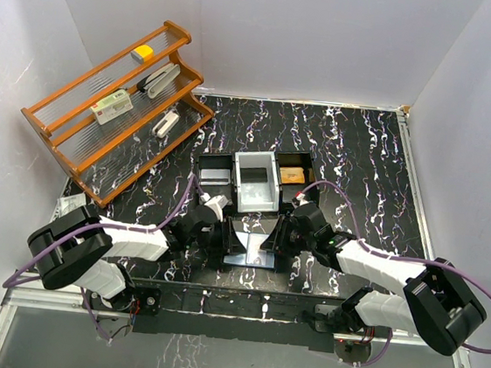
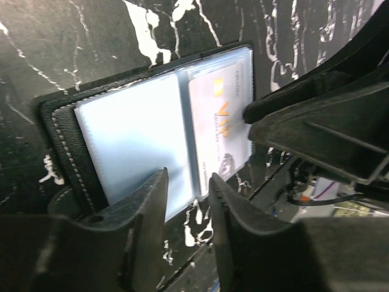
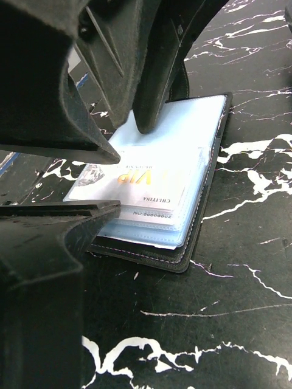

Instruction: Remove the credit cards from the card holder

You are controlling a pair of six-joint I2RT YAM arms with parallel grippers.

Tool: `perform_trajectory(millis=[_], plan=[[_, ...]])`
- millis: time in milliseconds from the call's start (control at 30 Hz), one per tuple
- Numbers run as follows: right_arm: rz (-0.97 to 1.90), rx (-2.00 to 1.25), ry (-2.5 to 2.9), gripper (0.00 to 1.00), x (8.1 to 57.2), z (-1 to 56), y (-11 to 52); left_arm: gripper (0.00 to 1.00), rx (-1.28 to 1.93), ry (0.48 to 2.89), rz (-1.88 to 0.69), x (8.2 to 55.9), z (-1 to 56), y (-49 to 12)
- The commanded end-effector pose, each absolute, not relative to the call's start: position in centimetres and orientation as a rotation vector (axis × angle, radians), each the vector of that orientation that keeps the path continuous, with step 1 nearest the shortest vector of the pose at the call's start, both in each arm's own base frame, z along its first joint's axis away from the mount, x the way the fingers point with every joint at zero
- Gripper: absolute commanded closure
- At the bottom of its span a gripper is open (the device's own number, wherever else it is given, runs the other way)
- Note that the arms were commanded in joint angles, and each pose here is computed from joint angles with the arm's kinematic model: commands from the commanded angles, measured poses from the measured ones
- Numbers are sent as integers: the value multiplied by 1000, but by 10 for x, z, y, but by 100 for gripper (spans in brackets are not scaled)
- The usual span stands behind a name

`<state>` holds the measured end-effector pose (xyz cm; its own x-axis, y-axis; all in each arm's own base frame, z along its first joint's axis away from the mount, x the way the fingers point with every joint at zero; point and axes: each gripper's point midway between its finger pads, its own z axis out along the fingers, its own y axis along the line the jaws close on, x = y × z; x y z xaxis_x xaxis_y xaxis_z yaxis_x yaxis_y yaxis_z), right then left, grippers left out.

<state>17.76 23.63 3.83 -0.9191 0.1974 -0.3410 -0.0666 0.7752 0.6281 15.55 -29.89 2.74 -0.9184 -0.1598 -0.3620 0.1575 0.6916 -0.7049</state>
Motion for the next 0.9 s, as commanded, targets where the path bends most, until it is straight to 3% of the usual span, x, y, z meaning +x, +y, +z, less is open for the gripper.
perform_trajectory(millis=[0, 167, 467, 867], plan=[[772, 88, 2673, 70, 168, 16, 216, 63, 79, 2404, -1217, 162, 61, -322], [775, 93, 2666, 70, 169, 16, 217, 56, 147, 2390, -1267, 165, 70, -338], [778, 90, 2694, 69, 165, 8, 217, 60, -59, 2518, -1177, 157, 15, -316], [764, 98, 2709, 69, 162, 1, 213, 57, -79, 2535, -1010, 160, 12, -292]])
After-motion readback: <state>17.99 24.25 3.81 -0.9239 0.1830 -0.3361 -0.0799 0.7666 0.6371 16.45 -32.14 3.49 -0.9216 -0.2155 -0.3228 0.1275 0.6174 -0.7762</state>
